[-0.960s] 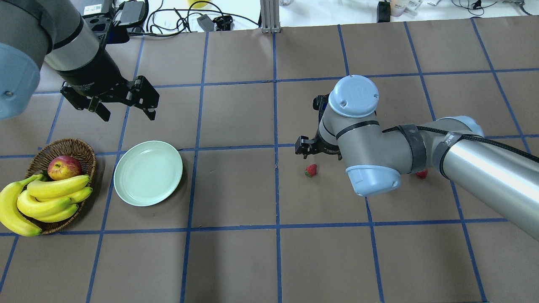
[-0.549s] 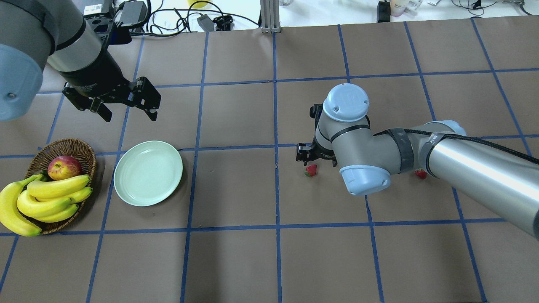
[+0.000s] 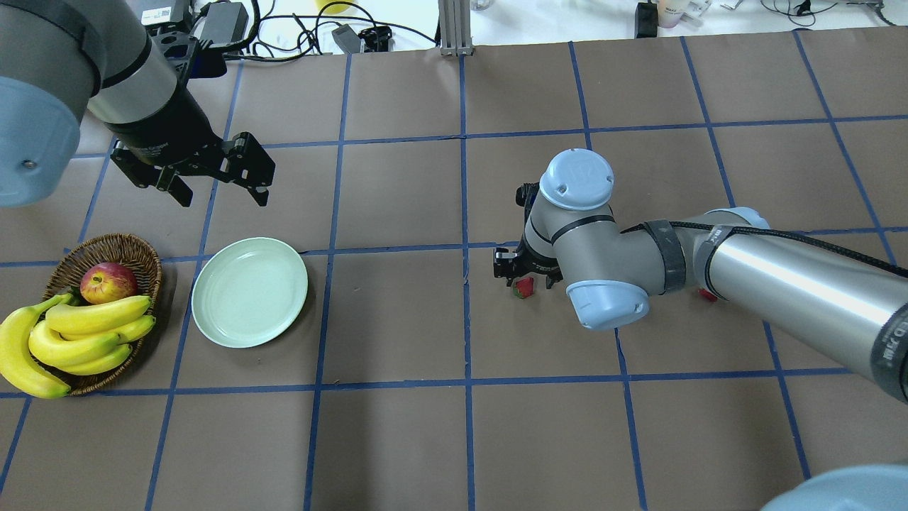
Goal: Collect all strawberries into plate
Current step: 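Lower the right gripper and close it on the red strawberry, then carry the strawberry toward the plate and release it on the table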
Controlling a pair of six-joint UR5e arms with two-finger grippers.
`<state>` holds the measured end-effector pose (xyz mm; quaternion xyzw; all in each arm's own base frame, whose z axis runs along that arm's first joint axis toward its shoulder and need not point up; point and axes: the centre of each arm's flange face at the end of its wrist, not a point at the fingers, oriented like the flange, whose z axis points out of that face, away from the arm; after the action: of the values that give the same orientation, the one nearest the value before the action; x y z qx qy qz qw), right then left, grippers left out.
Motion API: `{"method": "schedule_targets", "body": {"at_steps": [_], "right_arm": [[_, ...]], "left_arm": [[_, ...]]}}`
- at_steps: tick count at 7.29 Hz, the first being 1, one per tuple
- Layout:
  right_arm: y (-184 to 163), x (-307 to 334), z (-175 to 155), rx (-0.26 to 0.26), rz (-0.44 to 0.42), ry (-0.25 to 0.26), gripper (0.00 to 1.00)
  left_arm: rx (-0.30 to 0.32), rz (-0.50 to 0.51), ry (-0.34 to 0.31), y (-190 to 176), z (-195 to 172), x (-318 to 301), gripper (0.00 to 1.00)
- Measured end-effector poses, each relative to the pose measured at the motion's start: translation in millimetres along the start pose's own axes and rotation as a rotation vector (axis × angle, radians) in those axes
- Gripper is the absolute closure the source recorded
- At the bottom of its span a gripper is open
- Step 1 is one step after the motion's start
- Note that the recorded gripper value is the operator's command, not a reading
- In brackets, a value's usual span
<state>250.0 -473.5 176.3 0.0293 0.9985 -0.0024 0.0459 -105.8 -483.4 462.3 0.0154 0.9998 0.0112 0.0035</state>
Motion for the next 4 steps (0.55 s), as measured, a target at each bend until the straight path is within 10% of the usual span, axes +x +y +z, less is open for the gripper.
{"method": "schedule_targets", "body": {"at_steps": [2, 4], "right_arm": [[4.9, -3.0, 2.4, -0.032, -0.012, 0.006, 0.82], [5.5, -25.7, -9.3, -0.044, 0.014, -0.096, 0.74]], "left_arm": [[-0.005, 0.004, -0.003, -0.5, 2.5, 1.5, 0.0], [-0.012, 0.005, -0.006, -1.4, 5.4, 1.4, 0.0]]}}
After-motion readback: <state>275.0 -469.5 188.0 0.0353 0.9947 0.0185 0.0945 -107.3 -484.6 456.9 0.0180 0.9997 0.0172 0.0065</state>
